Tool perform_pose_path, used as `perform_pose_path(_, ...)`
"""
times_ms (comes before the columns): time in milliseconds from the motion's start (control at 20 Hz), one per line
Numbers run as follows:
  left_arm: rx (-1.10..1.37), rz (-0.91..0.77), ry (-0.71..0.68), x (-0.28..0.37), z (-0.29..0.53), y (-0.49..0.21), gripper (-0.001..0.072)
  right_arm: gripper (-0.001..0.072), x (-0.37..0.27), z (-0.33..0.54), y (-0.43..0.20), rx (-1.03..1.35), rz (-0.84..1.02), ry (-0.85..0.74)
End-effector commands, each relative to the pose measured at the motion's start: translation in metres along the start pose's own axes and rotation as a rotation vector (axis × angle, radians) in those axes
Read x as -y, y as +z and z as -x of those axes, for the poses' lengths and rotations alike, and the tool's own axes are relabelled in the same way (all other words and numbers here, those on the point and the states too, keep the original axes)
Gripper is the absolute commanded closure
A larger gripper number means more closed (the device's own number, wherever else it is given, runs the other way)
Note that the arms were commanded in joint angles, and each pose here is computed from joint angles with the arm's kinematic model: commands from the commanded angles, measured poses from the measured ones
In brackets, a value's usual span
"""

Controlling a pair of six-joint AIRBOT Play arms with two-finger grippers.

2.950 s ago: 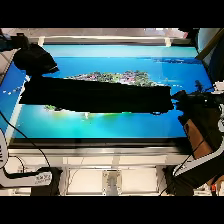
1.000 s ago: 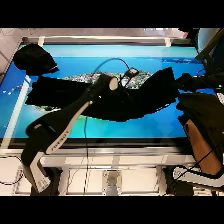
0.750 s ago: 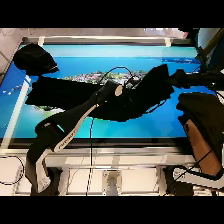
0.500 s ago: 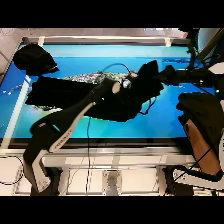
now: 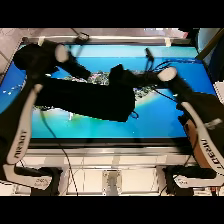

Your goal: Fold the clothes and pants, and hang the long-sleeved shirts on hangers.

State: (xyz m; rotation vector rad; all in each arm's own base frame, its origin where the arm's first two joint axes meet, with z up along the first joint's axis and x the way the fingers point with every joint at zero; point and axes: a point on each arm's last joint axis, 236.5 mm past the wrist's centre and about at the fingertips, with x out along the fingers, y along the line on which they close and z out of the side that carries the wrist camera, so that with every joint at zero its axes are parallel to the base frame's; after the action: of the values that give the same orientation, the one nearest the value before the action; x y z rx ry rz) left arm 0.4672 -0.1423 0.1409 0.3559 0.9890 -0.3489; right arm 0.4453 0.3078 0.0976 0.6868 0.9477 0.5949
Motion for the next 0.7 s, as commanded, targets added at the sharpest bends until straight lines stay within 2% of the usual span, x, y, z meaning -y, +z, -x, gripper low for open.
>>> perform_pose_path(0, 0.008, 0.097, 0.084, -0.057, 0.040, -0.019, 0.0700, 0.0283, -0.044, -0.057, -0.004, 0.189, -0.084, 0.085)
perform_pose_path(50, 0.010, 0.112, 0.094, -0.064, 0.045, -0.021, 0.0700, 0.0253, -0.058, -0.064, -0.008, 0.209, -0.066, 0.103)
perform_pose_path(200, -0.006, 0.138, 0.106, -0.076, 0.047, -0.029, 0.0700, 0.0255, -0.087, -0.057, -0.009, 0.170, 0.053, 0.144)
perform_pose_path(300, -0.010, 0.143, 0.109, -0.079, 0.047, -0.031, 0.0700, 0.0255, -0.081, -0.031, 0.005, 0.113, 0.159, 0.119)
perform_pose_path(400, -0.009, 0.144, 0.109, -0.079, 0.047, -0.031, 0.0700, 0.0262, -0.035, 0.010, 0.014, 0.005, 0.245, -0.008)
perform_pose_path(450, -0.009, 0.144, 0.109, -0.079, 0.047, -0.031, 0.0700, 0.0262, 0.005, 0.035, 0.009, -0.086, 0.265, -0.124)
perform_pose_path(550, -0.005, 0.143, 0.110, -0.079, 0.047, -0.030, 0.0700, 0.0260, 0.087, 0.078, -0.020, -0.273, 0.235, -0.347)
perform_pose_path(600, 0.001, 0.143, 0.112, -0.080, 0.047, -0.028, 0.0700, 0.0249, 0.117, 0.087, -0.039, -0.326, 0.186, -0.397)
perform_pose_path(650, 0.004, 0.143, 0.113, -0.080, 0.047, -0.028, 0.0700, 0.0170, 0.140, 0.081, -0.061, -0.338, 0.094, -0.392)
